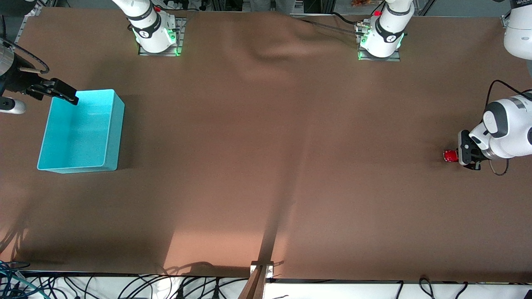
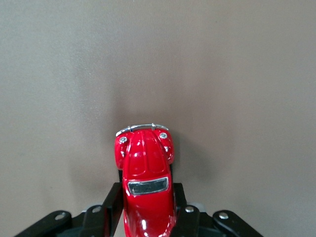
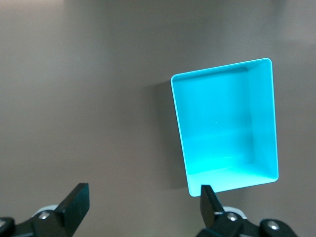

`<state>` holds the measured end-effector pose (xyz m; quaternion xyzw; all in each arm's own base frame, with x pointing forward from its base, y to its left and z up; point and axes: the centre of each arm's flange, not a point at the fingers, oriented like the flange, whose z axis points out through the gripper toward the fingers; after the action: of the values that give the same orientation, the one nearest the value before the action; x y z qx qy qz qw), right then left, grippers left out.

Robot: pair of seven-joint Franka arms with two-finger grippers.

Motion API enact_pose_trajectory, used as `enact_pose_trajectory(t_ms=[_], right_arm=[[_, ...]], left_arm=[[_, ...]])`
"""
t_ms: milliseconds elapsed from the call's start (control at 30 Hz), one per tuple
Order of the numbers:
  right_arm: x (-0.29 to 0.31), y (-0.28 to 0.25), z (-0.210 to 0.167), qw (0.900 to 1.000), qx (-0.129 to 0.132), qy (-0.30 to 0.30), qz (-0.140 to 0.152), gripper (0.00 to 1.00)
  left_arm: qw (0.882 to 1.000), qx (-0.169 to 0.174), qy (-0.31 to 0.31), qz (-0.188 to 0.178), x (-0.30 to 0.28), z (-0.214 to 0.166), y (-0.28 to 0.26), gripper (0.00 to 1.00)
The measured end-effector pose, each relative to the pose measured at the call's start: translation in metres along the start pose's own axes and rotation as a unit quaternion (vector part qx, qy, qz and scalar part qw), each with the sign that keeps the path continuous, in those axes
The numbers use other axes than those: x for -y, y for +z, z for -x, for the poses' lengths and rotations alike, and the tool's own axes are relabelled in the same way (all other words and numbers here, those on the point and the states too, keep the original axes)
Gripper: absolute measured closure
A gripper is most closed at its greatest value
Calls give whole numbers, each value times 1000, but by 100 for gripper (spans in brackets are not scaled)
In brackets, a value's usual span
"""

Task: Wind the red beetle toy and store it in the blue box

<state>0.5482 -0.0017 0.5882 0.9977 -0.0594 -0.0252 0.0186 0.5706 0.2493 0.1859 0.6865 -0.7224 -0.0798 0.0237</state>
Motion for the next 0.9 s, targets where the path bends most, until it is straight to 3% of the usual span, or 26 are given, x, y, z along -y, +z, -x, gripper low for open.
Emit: enact_pose_trajectory(t_ms=[167, 500, 900], right_arm=[[0, 0, 0, 1000, 0, 0, 0, 0], [0, 0, 0, 1000, 0, 0, 0, 0], [0, 0, 0, 1000, 0, 0, 0, 0]], left_arm=[[1000, -2, 4, 4, -1, -1, 8, 48], [1000, -3, 9, -8, 4, -5, 29, 1], [1000, -2, 11, -12, 7, -5, 26, 0]])
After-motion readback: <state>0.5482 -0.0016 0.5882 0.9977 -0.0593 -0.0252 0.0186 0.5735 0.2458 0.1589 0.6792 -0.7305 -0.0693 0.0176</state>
